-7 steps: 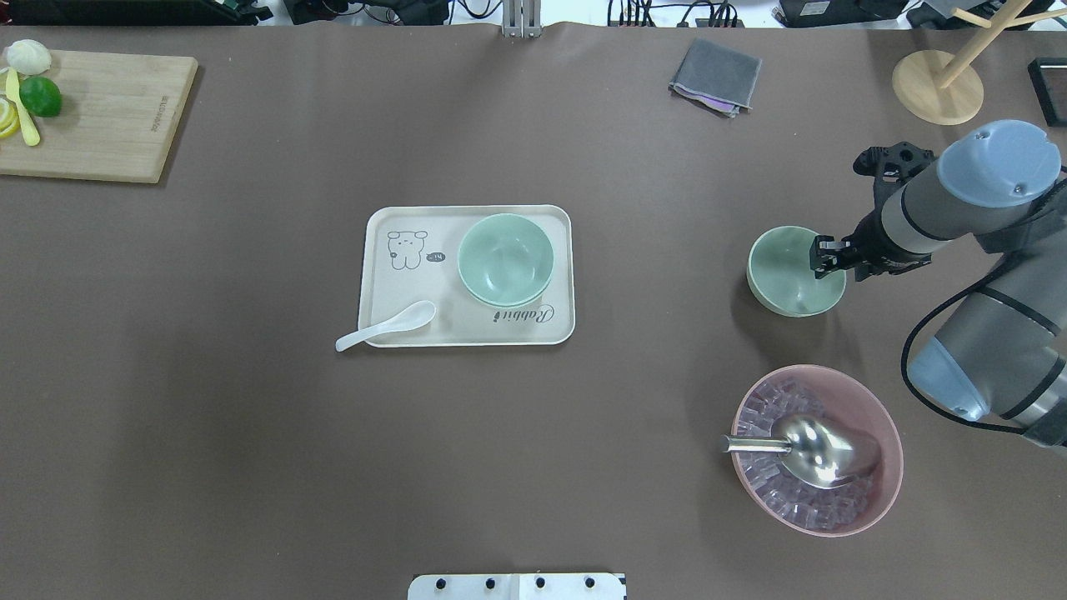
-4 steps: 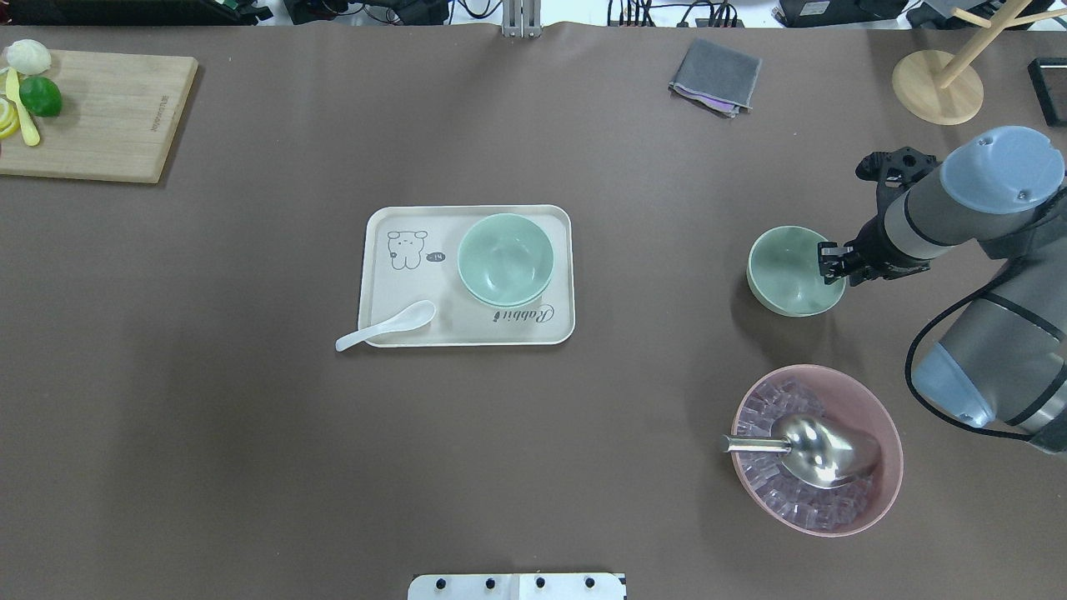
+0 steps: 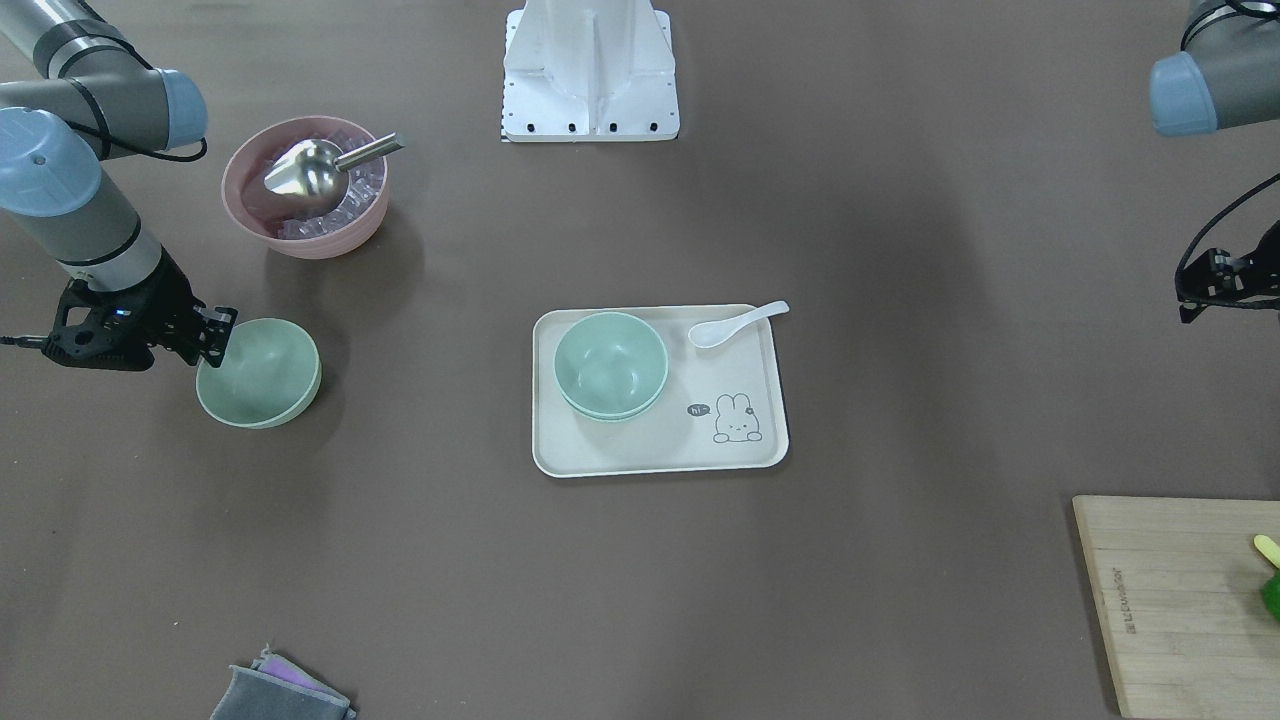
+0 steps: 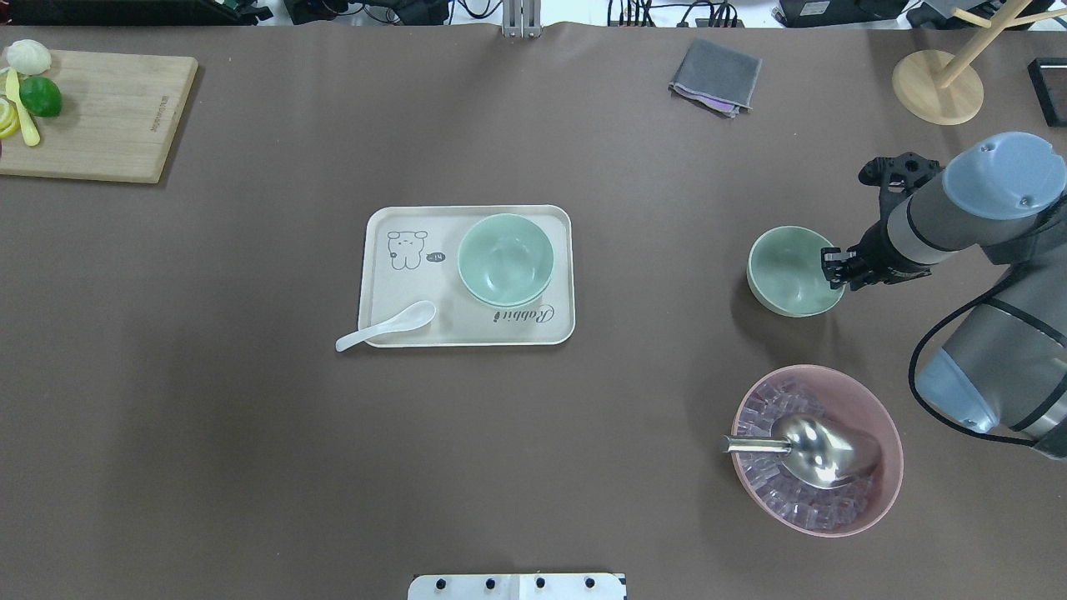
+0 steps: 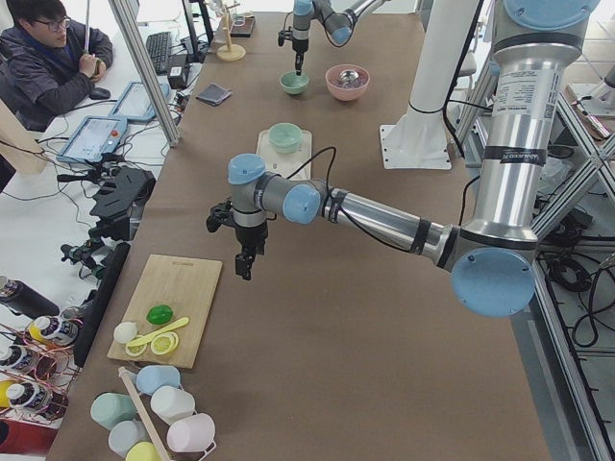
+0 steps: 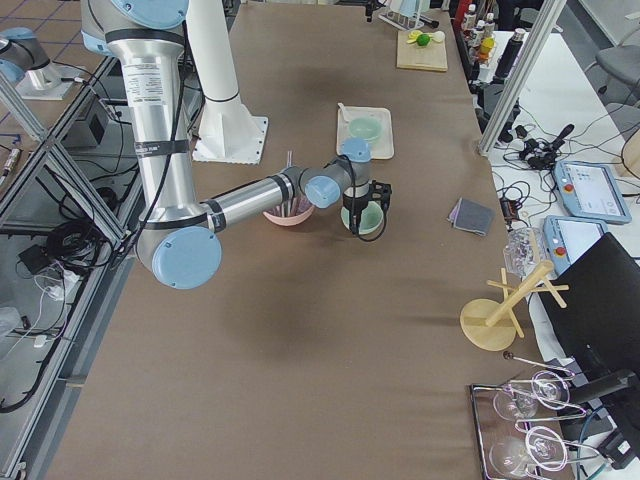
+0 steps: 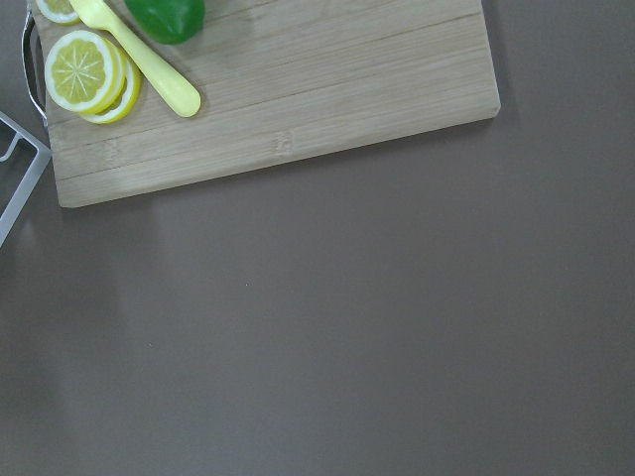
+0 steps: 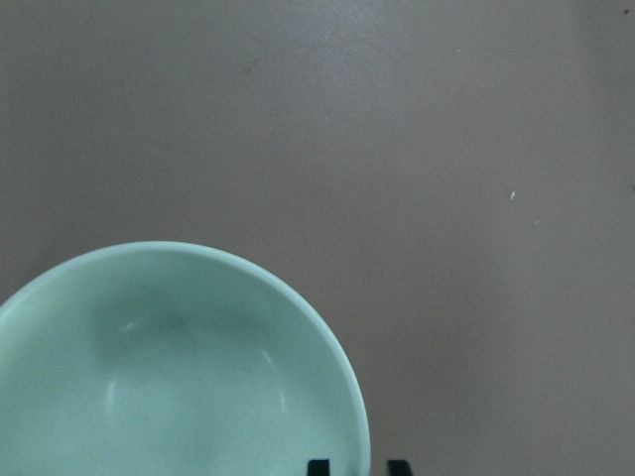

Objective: Stack green bowls together

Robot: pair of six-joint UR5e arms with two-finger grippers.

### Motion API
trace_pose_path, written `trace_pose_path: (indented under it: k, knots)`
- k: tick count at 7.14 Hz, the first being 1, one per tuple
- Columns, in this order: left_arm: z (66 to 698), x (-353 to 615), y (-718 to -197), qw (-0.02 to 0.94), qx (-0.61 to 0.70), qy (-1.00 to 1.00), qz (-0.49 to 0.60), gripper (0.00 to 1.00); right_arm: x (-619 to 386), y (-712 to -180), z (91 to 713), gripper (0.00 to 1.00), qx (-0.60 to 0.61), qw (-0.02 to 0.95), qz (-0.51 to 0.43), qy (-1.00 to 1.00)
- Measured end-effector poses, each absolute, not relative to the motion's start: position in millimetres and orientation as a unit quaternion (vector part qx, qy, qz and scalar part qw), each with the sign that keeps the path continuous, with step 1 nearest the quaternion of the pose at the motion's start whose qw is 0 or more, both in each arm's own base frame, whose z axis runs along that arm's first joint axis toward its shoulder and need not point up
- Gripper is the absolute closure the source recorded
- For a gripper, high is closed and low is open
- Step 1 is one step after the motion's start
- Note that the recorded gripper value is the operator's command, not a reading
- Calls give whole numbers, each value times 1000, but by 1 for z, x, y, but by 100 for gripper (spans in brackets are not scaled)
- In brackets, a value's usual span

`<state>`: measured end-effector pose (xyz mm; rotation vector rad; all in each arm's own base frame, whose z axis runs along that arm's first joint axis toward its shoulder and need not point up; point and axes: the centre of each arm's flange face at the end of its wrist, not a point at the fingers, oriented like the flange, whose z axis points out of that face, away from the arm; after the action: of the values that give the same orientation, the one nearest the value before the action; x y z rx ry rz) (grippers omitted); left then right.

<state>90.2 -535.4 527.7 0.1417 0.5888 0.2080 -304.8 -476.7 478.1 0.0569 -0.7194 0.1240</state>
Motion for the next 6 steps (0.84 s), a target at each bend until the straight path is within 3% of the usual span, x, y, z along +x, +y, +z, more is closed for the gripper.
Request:
trace_pose_path:
  k: [4,6]
  knots:
    - [528,91,-536,949,70,289,102,2,-309,-475,481,72,29,936,58,-347]
    - [527,91,-536,949,70,289,102,2,-309,-475,480,79,30,936,58,-346]
